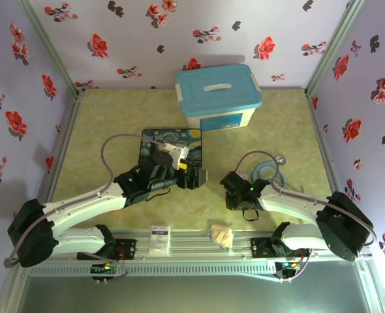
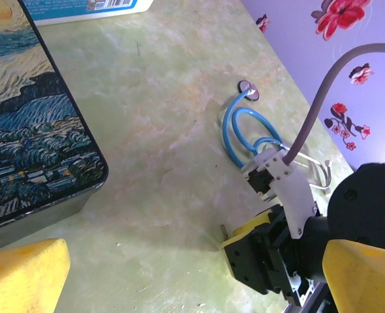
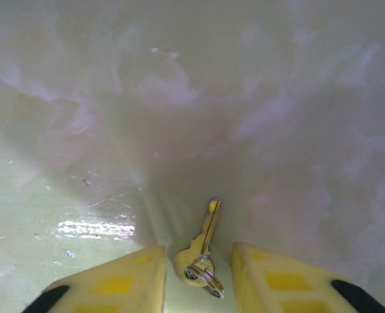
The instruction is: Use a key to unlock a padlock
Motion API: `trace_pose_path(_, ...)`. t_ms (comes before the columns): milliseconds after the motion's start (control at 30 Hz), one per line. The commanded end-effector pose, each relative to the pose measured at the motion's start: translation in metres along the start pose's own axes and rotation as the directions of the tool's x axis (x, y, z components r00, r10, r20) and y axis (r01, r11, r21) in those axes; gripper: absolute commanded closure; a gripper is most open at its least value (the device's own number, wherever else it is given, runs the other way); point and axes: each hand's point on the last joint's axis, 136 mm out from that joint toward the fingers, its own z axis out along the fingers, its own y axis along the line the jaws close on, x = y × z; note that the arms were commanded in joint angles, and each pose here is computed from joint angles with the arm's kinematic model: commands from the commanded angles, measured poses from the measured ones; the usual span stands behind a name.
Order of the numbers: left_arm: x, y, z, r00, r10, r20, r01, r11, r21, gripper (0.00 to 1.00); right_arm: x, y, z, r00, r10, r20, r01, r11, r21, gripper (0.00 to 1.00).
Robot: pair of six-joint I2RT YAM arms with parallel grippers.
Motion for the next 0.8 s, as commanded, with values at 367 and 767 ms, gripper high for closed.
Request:
trace_pose_path(367, 0.001, -0.005, 0.011, 1.0, 0.001, 0.003, -0.001, 1.0, 0.02, 0.0, 0.014, -0.006, 0.005, 1.0, 0.01, -0.011, -0.01, 1.0, 0.004, 0.94)
trace_pose_path(767, 0.012, 0.003, 0.028, 0.999, -0.003, -0.037, 0.003, 1.0, -0.001, 0.0, 0.006, -0.021, -0.004, 0.997, -0.07, -0.025, 0.073, 0.988, 0.137, 0.82)
